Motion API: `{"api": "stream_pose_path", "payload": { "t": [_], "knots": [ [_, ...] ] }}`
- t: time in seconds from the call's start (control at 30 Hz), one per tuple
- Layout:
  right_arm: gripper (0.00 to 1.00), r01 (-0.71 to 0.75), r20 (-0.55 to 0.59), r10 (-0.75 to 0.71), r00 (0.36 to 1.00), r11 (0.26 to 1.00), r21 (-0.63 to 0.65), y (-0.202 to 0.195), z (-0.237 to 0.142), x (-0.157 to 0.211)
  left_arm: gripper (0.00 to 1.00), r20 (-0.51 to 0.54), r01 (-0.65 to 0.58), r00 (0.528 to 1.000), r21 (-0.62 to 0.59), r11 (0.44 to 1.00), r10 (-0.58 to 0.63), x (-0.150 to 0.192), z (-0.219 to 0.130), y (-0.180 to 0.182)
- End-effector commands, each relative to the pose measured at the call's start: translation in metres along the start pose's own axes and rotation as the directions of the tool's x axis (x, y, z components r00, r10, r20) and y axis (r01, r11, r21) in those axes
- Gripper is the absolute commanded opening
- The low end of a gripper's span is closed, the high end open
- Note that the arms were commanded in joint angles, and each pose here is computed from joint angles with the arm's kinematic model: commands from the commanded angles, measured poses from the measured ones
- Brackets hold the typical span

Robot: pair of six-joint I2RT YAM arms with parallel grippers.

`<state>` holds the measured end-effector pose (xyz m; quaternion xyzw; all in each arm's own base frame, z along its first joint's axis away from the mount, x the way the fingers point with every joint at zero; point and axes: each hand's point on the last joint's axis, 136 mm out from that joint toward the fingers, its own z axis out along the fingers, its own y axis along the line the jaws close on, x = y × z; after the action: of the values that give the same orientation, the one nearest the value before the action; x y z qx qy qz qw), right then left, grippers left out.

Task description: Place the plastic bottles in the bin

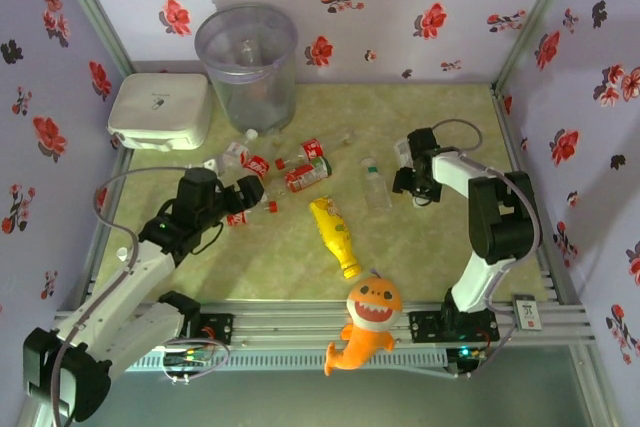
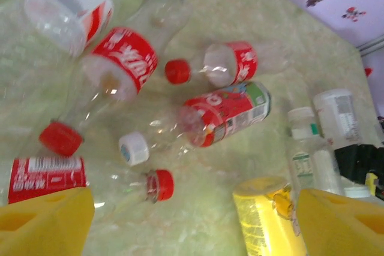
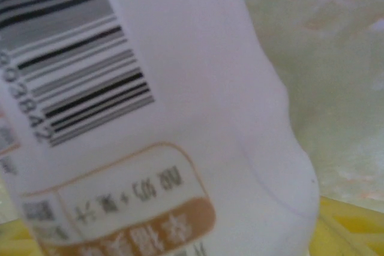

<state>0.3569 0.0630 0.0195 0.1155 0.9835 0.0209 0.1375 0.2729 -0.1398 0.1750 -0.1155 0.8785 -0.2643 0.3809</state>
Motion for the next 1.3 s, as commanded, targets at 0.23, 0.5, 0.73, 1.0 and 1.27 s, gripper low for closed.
{"api": "stream_pose_path", "payload": {
  "t": [0.23,0.5,0.73,1.0,1.27],
  "knots": [
    [0.63,-0.005,0.019,0.005,1.0,1.0,0.008,-0.005,0.001,0.0,0.88,0.01,0.082,0.996,0.101,0.991,-0.084,0.002,0.005,-0.015],
    [0.58,0.036,0.088,-0.036,0.995,0.999,0.001,-0.006,-0.04,-0.011,0.88,-0.041,0.145,0.989,0.208,0.967,-0.139,0.004,0.019,-0.036],
    [0.51,0.106,0.198,-0.072,0.978,0.98,-0.166,0.013,-0.107,-0.002,0.95,-0.083,0.167,0.986,0.372,0.913,-0.146,-0.007,0.029,-0.078],
    [0.49,0.325,0.274,-0.209,0.939,0.8,-0.504,0.105,-0.181,0.064,1.0,-0.092,0.12,0.992,0.497,0.859,-0.086,-0.014,0.031,-0.139],
    [0.48,0.408,0.27,-0.306,0.913,0.646,-0.645,0.166,-0.198,0.101,1.0,-0.164,0.153,0.985,0.635,0.758,-0.061,0.004,0.038,-0.192]
  ]
}}
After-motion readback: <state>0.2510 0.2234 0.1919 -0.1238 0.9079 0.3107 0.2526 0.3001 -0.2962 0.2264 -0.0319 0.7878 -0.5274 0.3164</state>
